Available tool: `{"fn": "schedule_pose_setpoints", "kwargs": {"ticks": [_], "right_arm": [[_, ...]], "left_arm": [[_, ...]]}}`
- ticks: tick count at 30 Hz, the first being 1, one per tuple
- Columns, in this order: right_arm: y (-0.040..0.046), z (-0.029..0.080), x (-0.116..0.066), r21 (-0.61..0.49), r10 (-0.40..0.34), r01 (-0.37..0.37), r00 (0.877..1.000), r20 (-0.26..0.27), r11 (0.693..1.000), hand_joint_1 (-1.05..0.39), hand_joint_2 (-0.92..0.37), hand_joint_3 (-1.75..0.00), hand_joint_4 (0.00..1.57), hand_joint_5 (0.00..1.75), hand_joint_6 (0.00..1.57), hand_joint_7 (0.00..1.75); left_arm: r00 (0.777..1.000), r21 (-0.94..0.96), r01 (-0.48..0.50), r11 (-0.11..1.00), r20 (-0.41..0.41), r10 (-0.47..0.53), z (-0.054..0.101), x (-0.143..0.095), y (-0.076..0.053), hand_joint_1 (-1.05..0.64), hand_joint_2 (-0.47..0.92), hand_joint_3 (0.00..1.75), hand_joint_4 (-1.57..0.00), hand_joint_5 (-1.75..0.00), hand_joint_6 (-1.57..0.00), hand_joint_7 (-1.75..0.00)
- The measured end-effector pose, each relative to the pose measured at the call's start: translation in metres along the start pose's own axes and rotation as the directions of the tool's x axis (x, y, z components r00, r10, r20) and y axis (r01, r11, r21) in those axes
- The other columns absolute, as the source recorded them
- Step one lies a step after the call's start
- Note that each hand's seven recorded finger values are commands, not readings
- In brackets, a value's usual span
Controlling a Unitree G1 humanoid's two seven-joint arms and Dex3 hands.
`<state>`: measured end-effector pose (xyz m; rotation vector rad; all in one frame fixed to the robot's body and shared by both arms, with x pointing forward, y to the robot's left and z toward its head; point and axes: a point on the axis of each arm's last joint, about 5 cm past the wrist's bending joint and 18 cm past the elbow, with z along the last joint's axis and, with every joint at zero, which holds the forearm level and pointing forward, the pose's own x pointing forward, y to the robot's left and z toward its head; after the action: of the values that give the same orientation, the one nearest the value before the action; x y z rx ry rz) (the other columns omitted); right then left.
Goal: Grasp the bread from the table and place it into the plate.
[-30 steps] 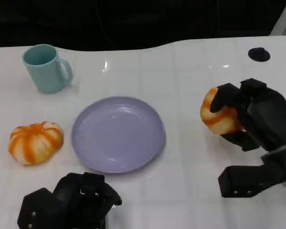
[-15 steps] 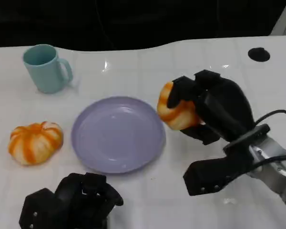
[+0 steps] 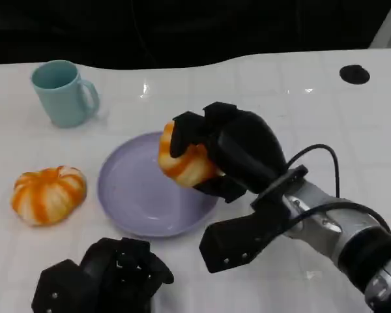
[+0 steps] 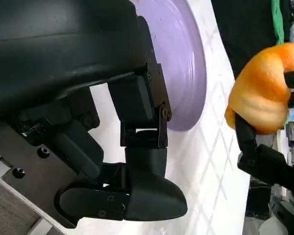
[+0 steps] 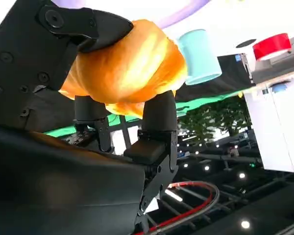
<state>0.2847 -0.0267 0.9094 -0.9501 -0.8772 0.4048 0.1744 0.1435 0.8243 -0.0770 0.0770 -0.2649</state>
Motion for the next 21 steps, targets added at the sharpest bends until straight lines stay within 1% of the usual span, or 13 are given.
{"fn": "schedule_pose_setpoints", "kwargs": {"ticks": [2,6,7,8,9,10,11,12,13,15,18,19,21], "right_arm": [[0.0032,0.002,0.003,0.001,-0.003,0.003,1.000,0.003,1.000,-0.25,-0.37,-1.26,0.97,1.75,0.74,1.75],[0.0093,0.008,0.008,0.015,0.006,-0.006,1.000,-0.003,1.000,-0.19,-0.32,-1.26,0.96,1.75,0.73,1.74],[0.0111,0.010,0.009,0.023,0.008,-0.008,1.000,-0.008,1.000,-0.18,-0.32,-1.26,0.94,1.75,0.73,1.68],[0.0129,0.011,0.008,0.031,0.012,-0.012,1.000,-0.016,0.999,-0.18,-0.33,-1.25,0.93,1.75,0.76,1.56],[0.0146,0.012,0.009,0.039,0.015,-0.014,1.000,-0.021,0.999,-0.17,-0.33,-1.22,0.90,1.75,0.82,1.35],[0.0159,0.013,0.009,0.050,0.016,-0.014,0.999,-0.032,0.999,-0.19,-0.41,-0.97,0.83,1.54,0.87,0.97],[0.0167,0.014,0.009,0.060,0.017,-0.014,0.999,-0.042,0.998,-0.20,-0.47,-0.84,0.81,1.38,0.91,0.73],[0.0172,0.014,0.009,0.066,0.026,-0.022,0.998,-0.048,0.998,-0.21,-0.51,-0.75,0.76,1.23,0.91,0.54],[0.0174,0.014,0.009,0.070,0.042,-0.038,0.998,-0.057,0.997,-0.25,-0.56,-0.67,0.66,0.99,0.86,0.34],[0.0175,0.014,0.010,0.074,0.089,-0.084,0.993,-0.071,0.994,-0.28,-0.64,-0.54,0.62,0.72,0.82,0.16],[0.0170,0.012,0.010,0.080,0.138,-0.131,0.986,-0.091,0.988,-0.29,-0.66,-0.50,0.61,0.64,0.82,0.11],[0.0169,0.012,0.010,0.080,0.144,-0.137,0.985,-0.092,0.987,-0.38,-0.75,-0.37,0.34,0.51,0.55,0.05],[0.0165,0.011,0.010,0.064,0.173,-0.167,0.980,-0.102,0.984,-0.45,-0.87,-0.15,0.15,0.46,0.39,0.01]], "left_arm": [[1.000,-0.002,0.000,1.000,0.000,0.000,0.000,0.000,0.000,-1.05,0.50,0.74,-1.57,-1.15,-1.43,-0.69],[1.000,-0.003,0.000,1.000,-0.003,0.000,0.000,0.000,-0.001,-1.05,0.50,0.74,-1.57,-1.15,-1.44,-0.68],[1.000,-0.003,0.000,1.000,-0.003,0.000,0.000,0.000,-0.001,-1.05,0.50,0.74,-1.57,-1.15,-1.44,-0.68],[1.000,-0.003,0.000,1.000,-0.003,0.000,0.000,0.000,-0.001,-1.05,0.50,0.74,-1.57,-1.15,-1.44,-0.68],[1.000,-0.003,0.000,1.000,-0.003,0.000,0.000,0.000,-0.001,-1.05,0.50,0.74,-1.57,-1.15,-1.44,-0.68],[1.000,-0.003,0.000,1.000,-0.003,0.000,0.000,0.000,-0.001,-1.05,0.50,0.73,-1.57,-1.15,-1.44,-0.68],[1.000,-0.003,0.000,1.000,-0.003,0.000,0.000,0.000,-0.001,-1.05,0.50,0.73,-1.57,-1.15,-1.44,-0.68],[1.000,-0.003,0.000,1.000,-0.003,0.000,0.000,0.000,-0.001,-1.05,0.51,0.73,-1.57,-1.15,-1.44,-0.68],[1.000,-0.003,0.000,1.000,-0.003,0.000,0.000,0.000,-0.001,-1.05,0.51,0.73,-1.57,-1.15,-1.44,-0.68],[1.000,-0.003,0.000,1.000,-0.003,0.000,0.000,0.000,-0.001,-1.05,0.51,0.73,-1.57,-1.16,-1.44,-0.67],[1.000,-0.003,0.000,1.000,-0.003,0.000,0.000,0.000,-0.001,-1.05,0.51,0.72,-1.57,-1.16,-1.44,-0.67],[1.000,-0.003,0.000,1.000,-0.003,0.000,0.000,0.000,-0.001,-1.05,0.51,0.72,-1.57,-1.16,-1.44,-0.67],[1.000,-0.003,0.000,1.000,-0.003,0.000,0.000,0.000,-0.001,-1.05,0.51,0.72,-1.57,-1.16,-1.44,-0.67]]}}
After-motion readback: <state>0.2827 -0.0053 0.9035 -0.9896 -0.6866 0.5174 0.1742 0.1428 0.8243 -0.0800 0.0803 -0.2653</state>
